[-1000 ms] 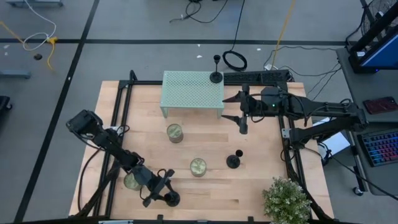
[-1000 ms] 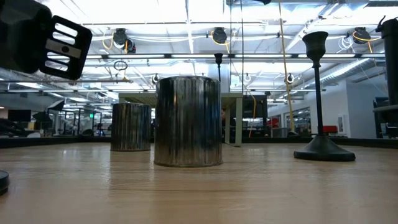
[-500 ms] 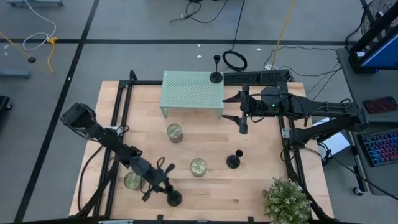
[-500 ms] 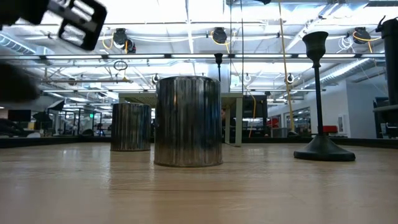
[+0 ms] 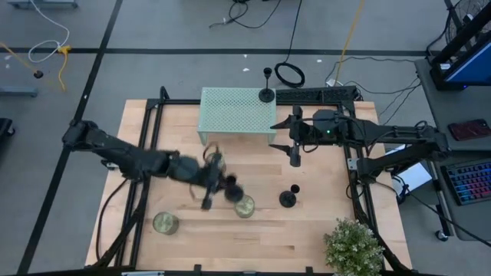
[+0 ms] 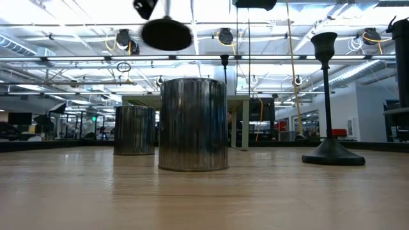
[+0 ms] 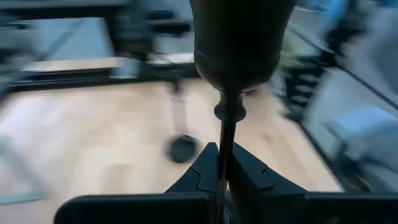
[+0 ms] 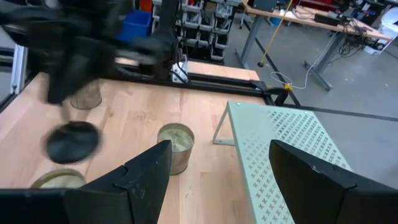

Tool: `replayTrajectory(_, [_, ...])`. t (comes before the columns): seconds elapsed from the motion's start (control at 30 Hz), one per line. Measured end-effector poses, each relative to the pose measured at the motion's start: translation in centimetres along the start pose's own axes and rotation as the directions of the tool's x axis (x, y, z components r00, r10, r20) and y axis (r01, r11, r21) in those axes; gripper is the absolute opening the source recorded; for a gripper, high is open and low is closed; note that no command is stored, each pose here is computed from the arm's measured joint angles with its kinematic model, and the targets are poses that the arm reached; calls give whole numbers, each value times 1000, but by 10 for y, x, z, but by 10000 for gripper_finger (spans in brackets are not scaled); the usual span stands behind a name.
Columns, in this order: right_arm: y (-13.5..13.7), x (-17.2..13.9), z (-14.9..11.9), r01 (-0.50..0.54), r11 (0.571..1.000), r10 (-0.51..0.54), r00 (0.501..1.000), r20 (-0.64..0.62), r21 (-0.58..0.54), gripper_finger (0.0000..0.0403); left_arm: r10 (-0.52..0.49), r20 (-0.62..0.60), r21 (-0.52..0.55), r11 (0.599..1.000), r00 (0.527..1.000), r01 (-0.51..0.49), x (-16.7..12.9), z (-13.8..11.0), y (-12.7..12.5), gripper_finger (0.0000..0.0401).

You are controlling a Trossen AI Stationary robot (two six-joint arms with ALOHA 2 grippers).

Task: Pick & Place candle stick holders
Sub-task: Put the bottom black candle holder on the shelf

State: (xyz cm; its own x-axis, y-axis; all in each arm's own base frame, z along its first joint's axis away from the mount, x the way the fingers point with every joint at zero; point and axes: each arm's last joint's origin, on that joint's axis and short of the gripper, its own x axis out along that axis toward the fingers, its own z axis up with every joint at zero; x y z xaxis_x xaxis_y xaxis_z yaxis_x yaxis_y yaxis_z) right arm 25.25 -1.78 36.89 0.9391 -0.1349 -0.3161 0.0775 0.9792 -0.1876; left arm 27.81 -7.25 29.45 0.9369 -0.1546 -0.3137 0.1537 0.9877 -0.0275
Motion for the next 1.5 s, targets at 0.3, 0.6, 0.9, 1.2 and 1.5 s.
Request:
replayTrajectory(0.3, [0,-3,-3,-2,1000,2,999,-32,0,265,264,51,35,963,963,-266,-15,44,83,14])
replayTrajectory(0.6, [1,-1,-4,-4,1000,4,999,-48,0,265,424,27,-51,905,905,-423,-34,33,181,14])
replayTrajectory(0.9, [3,5,-16,-6,1000,5,999,-54,-1,265,408,102,-82,912,907,-401,-41,8,259,14])
replayTrajectory(1.2, [5,9,-27,-5,1000,5,999,-53,-1,265,514,9,-126,852,858,-509,-45,-3,306,14])
replayTrajectory(1.5, [6,10,-28,-5,1000,5,998,-56,-1,265,511,-68,-97,851,857,-515,-36,-19,321,14])
